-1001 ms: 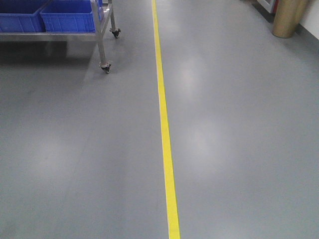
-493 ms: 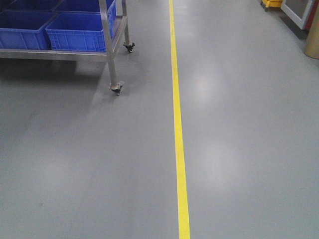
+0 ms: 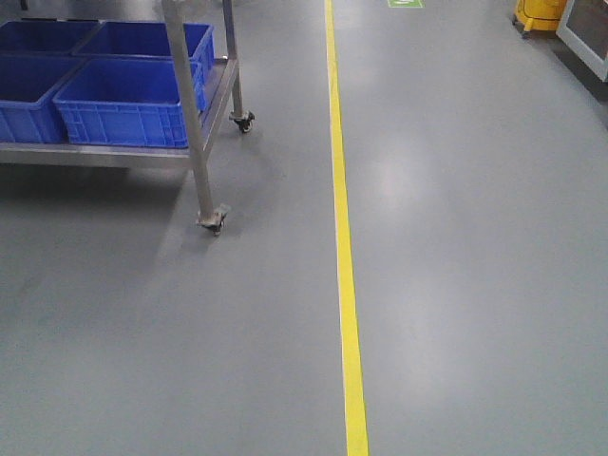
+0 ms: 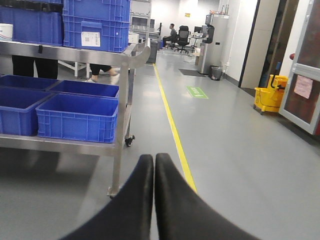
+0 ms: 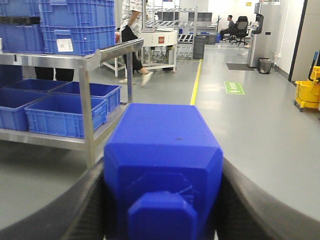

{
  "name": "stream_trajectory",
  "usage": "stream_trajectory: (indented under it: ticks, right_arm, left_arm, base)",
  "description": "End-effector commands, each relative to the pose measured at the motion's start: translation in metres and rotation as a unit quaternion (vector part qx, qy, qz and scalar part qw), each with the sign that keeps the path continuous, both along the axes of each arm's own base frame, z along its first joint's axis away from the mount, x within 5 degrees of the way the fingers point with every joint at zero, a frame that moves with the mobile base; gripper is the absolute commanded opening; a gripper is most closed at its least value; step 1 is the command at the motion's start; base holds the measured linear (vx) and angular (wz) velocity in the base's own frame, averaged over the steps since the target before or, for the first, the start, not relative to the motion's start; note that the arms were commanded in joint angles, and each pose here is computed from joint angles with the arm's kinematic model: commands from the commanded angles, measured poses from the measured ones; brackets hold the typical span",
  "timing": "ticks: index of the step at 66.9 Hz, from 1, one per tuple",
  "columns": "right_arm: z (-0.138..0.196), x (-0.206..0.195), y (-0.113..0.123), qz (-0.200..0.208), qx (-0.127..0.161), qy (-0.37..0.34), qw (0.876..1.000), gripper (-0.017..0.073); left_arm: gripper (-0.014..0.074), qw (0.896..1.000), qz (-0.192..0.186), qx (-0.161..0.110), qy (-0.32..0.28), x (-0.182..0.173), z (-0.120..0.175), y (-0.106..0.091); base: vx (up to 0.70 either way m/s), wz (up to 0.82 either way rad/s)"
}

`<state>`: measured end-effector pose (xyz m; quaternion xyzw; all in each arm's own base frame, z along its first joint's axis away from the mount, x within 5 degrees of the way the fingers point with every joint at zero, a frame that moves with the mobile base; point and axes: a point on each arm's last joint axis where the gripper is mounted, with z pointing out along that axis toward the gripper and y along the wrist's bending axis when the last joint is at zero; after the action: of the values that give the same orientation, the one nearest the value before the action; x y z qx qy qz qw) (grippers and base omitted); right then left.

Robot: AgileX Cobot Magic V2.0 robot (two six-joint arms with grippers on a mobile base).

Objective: Pour parts from conveyor to right shelf
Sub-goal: 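Drive along the yellow floor line toward the bin shelves, then drive down the aisle between shelves of blue bins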

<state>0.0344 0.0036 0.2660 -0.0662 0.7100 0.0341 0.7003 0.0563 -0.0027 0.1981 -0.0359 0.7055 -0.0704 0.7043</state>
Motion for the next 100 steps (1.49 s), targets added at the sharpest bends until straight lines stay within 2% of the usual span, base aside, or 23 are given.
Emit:
stream_trajectory:
  ticks: [1,63,80,100]
  right_arm:
    - [0.0154,-0.0020,-0.0002,-0.001,0.000,-0.049,0.999,-0.0004]
    - [0.0154,-0.0020,-0.0002,-0.001,0.000,-0.049,0.999,-0.0004]
    - [0.0154,-0.0020,-0.0002,-0.001,0.000,-0.049,0.999,-0.0004]
    - [0.0154,-0.0020,-0.0002,-0.001,0.000,-0.049,0.999,-0.0004]
  left_arm:
    - [-0.0006,1.000,-0.004,-0.008,-0.030,0.0001,-0.0001,-0.0005]
    - [-0.0006,1.000,-0.004,-0.008,-0.030,0.0001,-0.0001,-0.0005]
    - [-0.0006,1.000,-0.004,-0.008,-0.030,0.0001,-0.0001,-0.0005]
    - [-0.0006,1.000,-0.004,-0.008,-0.030,0.0001,-0.0001,-0.0005]
  base:
    - [0.68,0.00]
    - [0.60,0.10]
    - [0.43,0.63]
    - [0.32,1.06]
